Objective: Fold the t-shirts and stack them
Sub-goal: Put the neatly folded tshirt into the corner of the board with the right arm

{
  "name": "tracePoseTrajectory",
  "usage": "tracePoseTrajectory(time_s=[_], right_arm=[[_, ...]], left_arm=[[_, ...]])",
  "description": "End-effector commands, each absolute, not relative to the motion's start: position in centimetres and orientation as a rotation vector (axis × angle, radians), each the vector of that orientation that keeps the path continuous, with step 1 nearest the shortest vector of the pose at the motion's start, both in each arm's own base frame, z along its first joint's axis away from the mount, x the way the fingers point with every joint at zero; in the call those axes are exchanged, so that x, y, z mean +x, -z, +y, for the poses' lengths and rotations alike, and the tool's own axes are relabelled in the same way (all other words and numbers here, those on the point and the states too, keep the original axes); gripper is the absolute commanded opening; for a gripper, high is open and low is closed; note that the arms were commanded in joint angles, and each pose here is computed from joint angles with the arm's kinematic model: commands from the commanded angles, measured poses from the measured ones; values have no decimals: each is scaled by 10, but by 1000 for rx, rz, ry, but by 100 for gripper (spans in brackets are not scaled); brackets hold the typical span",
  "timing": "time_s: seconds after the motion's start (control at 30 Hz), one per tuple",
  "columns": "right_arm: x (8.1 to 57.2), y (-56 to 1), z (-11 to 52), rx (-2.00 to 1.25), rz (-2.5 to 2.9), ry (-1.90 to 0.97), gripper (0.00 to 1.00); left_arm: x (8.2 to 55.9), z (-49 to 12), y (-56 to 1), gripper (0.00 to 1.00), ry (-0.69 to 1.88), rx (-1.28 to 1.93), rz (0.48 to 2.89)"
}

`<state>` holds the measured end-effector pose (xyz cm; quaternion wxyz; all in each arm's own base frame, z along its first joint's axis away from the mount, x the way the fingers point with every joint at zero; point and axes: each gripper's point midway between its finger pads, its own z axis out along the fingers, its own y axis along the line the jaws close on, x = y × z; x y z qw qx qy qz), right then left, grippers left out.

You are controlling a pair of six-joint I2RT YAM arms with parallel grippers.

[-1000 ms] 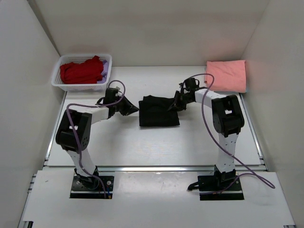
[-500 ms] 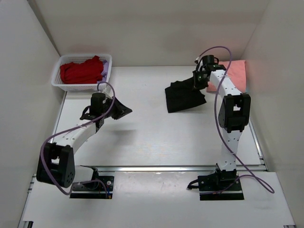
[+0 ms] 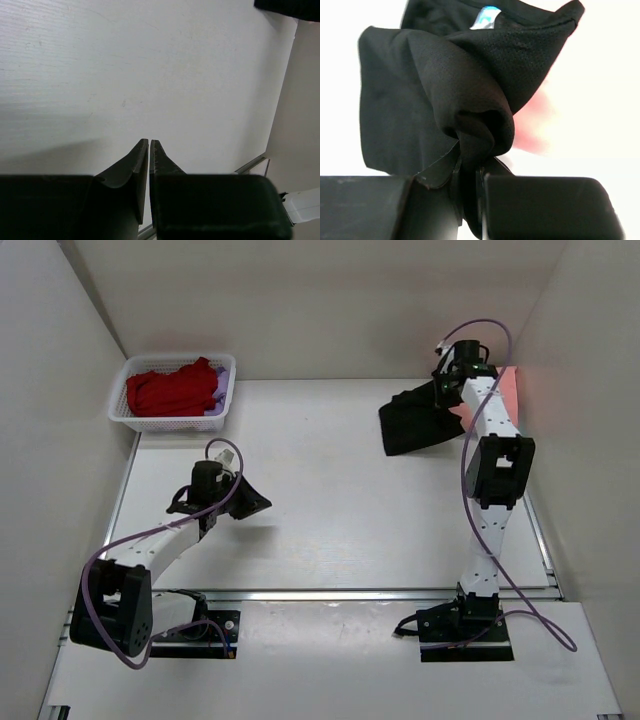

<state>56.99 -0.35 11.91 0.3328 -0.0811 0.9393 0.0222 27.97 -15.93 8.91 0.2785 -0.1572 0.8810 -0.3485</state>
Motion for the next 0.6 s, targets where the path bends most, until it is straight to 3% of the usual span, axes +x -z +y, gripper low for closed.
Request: tracePoseTrajectory(time_s=[0.0, 0.57], right_arm=[[596, -191, -41, -164, 2242, -20, 0], [634, -163, -174, 197, 2147, 134, 0]], left_arm=[[282, -161, -93, 16, 927, -382, 2350], [256, -170, -66, 16, 958, -381, 2439]])
